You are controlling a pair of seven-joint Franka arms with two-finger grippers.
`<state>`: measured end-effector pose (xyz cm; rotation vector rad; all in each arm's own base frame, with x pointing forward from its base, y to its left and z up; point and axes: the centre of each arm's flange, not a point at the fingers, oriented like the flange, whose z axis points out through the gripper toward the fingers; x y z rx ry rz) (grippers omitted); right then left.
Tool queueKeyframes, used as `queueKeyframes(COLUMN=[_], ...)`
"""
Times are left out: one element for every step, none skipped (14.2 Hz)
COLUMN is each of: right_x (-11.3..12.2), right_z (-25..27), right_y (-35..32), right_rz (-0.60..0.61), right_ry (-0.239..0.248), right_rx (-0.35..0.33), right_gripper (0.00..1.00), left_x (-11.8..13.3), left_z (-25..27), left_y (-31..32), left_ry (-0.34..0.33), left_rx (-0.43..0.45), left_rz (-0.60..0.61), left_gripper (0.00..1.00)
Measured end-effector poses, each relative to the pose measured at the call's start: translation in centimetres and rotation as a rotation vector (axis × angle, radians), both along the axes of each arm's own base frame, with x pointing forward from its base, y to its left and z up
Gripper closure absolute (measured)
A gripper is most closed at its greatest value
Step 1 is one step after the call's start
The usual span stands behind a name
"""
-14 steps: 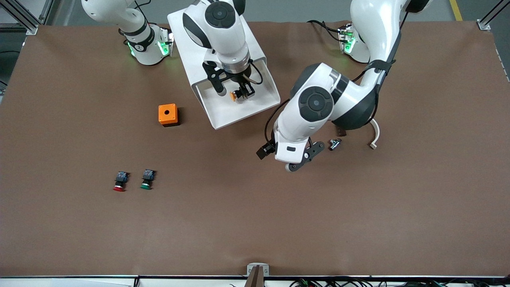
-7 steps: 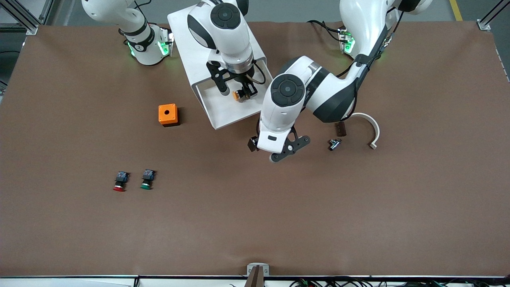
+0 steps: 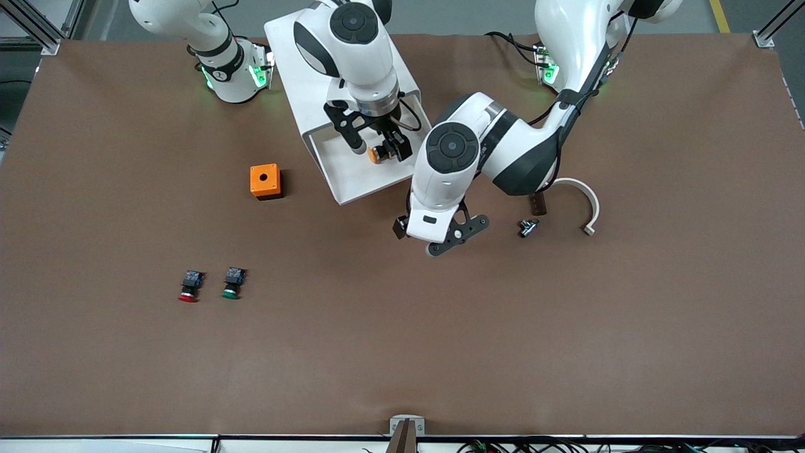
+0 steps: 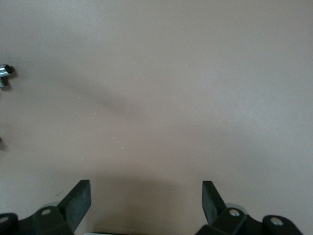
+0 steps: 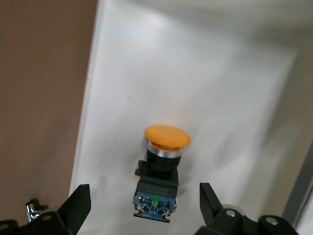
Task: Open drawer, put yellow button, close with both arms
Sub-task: 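Open the right gripper to release the button while the left gripper lifts away, then push the drawer closed with the left gripper while the right gripper withdraws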
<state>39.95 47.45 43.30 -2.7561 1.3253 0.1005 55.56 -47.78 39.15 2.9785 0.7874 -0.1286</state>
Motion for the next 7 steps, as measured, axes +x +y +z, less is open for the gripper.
queueKeyframes(right_x=[1.1, 2.6, 4.1, 5.6, 7.1, 8.5, 9.9], right_z=[0.9, 1.9, 2.9, 3.9, 4.9, 5.8, 6.8], right_y=[-0.9, -2.0, -3.4, -5.0, -6.9, -8.9, -10.9], right_rz=[0.045, 0.093, 0.141, 0.19, 0.253, 0.322, 0.384], right_ry=[0.001, 0.0, 0.002, 0.009, 0.019, 0.029, 0.036], right_rx=[-0.007, -0.011, -0.015, -0.021, -0.028, -0.031, -0.031], right_gripper=[0.0, 0.0, 0.0, 0.0, 0.0, 0.0, 0.0], left_x=[-0.3, -0.6, -0.9, -1.2, -1.5, -1.9, -2.4], left_z=[-0.2, -0.4, -0.7, -0.8, -0.9, -1.0, -1.1], left_y=[-0.2, -0.5, -0.7, -0.9, -1.2, -1.4, -1.5], left_ry=[0.003, 0.008, 0.011, 0.014, 0.016, 0.02, 0.024], left_rx=[0.002, 0.006, 0.009, 0.011, 0.013, 0.016, 0.02], left_rz=[-0.005, -0.01, -0.016, -0.021, -0.026, -0.032, -0.038], left_gripper=[0.0, 0.0, 0.0, 0.0, 0.0, 0.0, 0.0])
